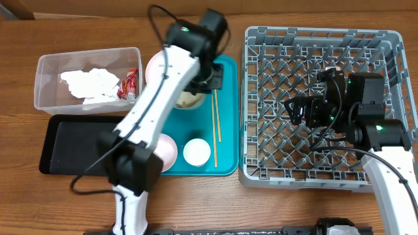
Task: Sort waste into correct bins and load items into the dishwasher
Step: 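Tip the rice bowl over the black tray to dump the rice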
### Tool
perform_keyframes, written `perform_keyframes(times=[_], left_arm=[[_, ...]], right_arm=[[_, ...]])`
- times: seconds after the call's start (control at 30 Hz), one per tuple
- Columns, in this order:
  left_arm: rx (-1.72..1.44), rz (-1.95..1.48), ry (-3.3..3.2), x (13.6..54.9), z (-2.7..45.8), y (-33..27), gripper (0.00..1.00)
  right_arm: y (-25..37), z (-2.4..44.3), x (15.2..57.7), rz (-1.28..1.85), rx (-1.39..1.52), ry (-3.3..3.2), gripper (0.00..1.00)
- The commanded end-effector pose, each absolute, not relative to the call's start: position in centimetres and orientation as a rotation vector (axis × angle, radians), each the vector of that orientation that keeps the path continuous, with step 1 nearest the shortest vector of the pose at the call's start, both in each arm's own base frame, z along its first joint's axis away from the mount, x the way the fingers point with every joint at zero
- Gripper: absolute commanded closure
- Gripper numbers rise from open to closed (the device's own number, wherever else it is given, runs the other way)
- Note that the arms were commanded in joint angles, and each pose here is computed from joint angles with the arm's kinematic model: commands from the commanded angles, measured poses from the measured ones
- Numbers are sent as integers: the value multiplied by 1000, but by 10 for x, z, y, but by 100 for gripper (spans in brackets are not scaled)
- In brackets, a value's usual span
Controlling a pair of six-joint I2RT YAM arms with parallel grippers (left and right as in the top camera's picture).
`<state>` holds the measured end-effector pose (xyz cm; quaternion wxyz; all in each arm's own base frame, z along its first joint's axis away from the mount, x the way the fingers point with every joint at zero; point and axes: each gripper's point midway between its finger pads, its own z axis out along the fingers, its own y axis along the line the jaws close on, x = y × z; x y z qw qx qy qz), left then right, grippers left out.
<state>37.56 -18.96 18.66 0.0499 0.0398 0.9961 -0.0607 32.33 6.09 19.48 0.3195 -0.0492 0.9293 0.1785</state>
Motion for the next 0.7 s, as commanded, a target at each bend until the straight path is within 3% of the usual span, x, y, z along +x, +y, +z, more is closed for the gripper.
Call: perform_keyframes(times=[0.0, 0.17, 0.3, 0.5, 0.67], left_arm=[[66, -300, 2976, 368, 236, -139, 96], [-35, -364, 2906, 346, 270, -81, 96], [-56, -513, 2871, 333, 267, -61, 96], [-178, -817, 2704, 319, 244, -27, 96], [-408, -1136, 2481, 313, 180, 11, 96]], right_arm=[[59, 205, 328, 468, -127, 2413, 0], [60, 205, 328, 469, -127, 2413, 0], [63, 206, 327, 498, -137, 2409, 0], [66, 207, 326, 515, -143, 2406, 0], [68, 208, 325, 533, -150, 2404, 0]])
